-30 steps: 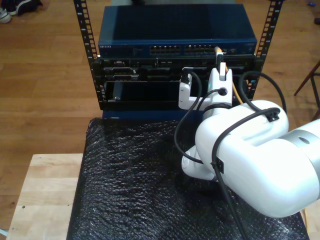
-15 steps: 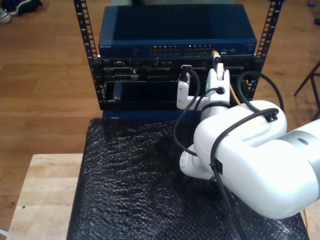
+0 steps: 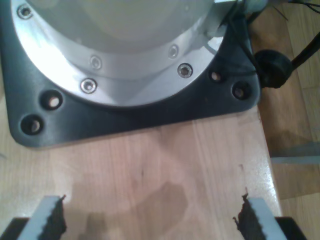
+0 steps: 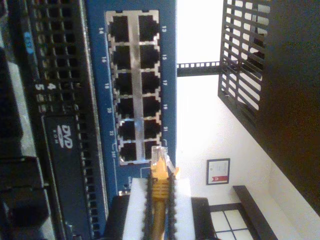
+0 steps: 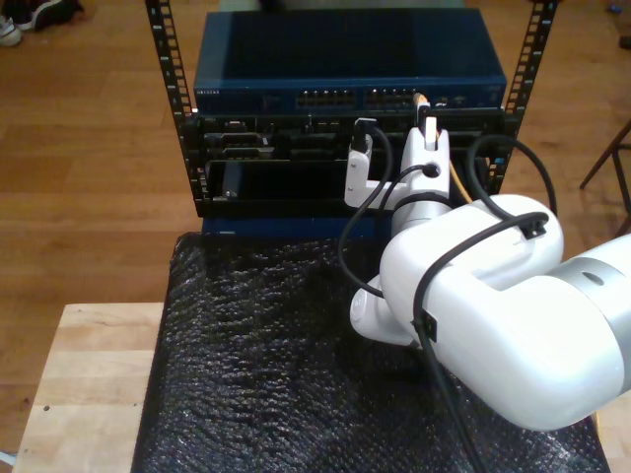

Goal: Grab the cable and plug it in

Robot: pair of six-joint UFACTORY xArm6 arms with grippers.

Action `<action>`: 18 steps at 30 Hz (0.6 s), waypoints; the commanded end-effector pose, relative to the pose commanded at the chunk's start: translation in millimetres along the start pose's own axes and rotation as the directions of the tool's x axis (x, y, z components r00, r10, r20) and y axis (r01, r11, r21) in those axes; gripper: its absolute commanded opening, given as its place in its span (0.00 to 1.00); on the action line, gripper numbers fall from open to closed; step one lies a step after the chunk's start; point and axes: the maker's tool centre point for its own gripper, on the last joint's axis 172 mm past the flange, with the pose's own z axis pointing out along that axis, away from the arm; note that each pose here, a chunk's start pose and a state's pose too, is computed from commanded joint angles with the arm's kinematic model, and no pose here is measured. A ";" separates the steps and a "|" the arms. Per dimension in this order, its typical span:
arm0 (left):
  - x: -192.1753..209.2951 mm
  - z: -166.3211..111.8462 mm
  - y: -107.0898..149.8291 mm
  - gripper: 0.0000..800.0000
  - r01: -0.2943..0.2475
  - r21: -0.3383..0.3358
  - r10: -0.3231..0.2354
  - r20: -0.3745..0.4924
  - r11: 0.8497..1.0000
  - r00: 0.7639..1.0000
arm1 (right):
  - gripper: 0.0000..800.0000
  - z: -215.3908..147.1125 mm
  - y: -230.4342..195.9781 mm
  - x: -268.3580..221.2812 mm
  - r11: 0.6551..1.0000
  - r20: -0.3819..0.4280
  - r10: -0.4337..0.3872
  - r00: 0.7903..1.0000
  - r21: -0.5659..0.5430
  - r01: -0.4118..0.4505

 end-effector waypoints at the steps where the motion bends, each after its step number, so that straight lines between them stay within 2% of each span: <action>1: 0.0 0.0 0.0 1.00 0.000 0.000 0.000 0.000 1.000 1.000 | 0.00 0.2 -0.4 0.1 1.000 0.000 0.000 1.000 0.000 0.000; 18: 0.0 0.0 0.0 1.00 0.000 0.000 0.000 0.000 1.000 1.000 | 0.00 4.4 1.6 -0.4 1.000 0.004 0.011 1.000 -0.011 -0.011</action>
